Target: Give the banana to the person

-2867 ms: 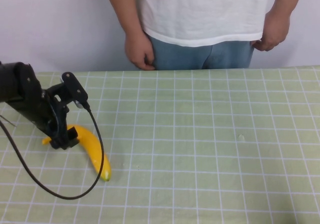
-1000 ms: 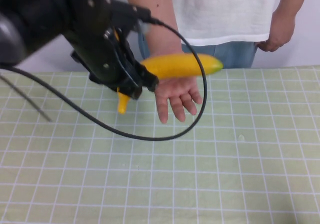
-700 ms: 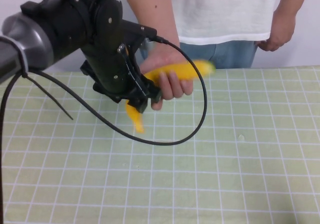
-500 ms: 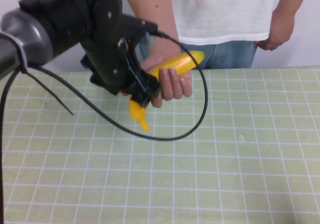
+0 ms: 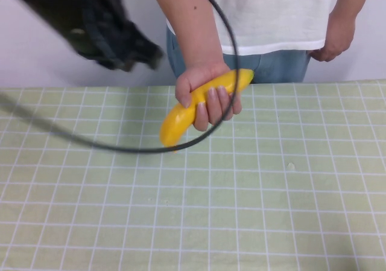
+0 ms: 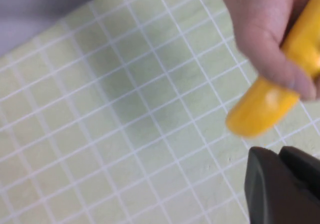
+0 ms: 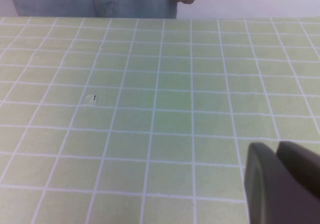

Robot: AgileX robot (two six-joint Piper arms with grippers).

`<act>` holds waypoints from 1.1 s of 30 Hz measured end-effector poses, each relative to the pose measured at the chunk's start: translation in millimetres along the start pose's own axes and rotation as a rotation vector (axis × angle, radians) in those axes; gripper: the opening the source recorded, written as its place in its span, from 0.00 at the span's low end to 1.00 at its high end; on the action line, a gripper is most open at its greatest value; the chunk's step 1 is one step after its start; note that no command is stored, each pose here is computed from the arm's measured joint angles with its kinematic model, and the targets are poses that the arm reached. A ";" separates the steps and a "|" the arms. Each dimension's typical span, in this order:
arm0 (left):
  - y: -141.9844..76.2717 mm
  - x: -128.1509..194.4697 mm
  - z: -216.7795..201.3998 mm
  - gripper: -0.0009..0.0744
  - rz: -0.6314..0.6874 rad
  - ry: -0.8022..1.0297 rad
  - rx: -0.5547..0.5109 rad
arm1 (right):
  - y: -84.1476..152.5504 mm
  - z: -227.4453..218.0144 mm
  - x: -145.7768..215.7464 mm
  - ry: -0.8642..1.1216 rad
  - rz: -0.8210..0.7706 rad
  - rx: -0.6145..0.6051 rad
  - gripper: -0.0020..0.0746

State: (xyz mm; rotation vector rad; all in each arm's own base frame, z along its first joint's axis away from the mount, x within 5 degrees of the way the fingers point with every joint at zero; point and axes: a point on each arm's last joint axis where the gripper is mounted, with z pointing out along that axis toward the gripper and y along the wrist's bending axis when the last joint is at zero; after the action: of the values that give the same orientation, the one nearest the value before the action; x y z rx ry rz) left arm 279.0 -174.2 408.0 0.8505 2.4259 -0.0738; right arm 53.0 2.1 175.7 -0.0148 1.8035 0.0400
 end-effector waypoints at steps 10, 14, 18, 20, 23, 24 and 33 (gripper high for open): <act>-9.2 127.8 -61.8 0.01 -0.145 -0.098 -0.016 | 0.0 0.0 0.0 0.000 0.001 0.000 0.02; -16.2 184.3 -64.4 0.01 -0.230 -0.221 -0.007 | 0.0 0.0 0.0 0.000 0.001 0.000 0.02; -22.4 231.6 -54.5 0.01 -0.263 -0.285 -0.006 | 0.0 0.0 0.0 0.000 0.001 0.000 0.02; -24.0 247.0 -51.7 0.01 -0.264 -0.316 -0.010 | 0.0 0.0 0.0 0.000 0.001 0.000 0.02; -26.2 261.7 -46.0 0.01 -0.266 -0.347 -0.011 | 0.0 0.0 0.0 0.000 0.001 0.000 0.02; -26.6 264.5 -45.2 0.01 -0.267 -0.356 -0.010 | 0.0 0.0 0.0 0.000 0.001 0.000 0.02; -26.7 267.9 -45.4 0.01 -0.269 -0.364 -0.013 | 0.0 0.0 0.0 0.000 0.001 0.000 0.02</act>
State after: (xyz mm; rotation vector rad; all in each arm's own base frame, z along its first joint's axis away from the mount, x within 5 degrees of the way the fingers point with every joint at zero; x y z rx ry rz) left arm 69.3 -35.3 301.6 0.4523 2.1752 -0.2881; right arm 53.0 2.2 175.7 -0.0144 1.8035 0.0406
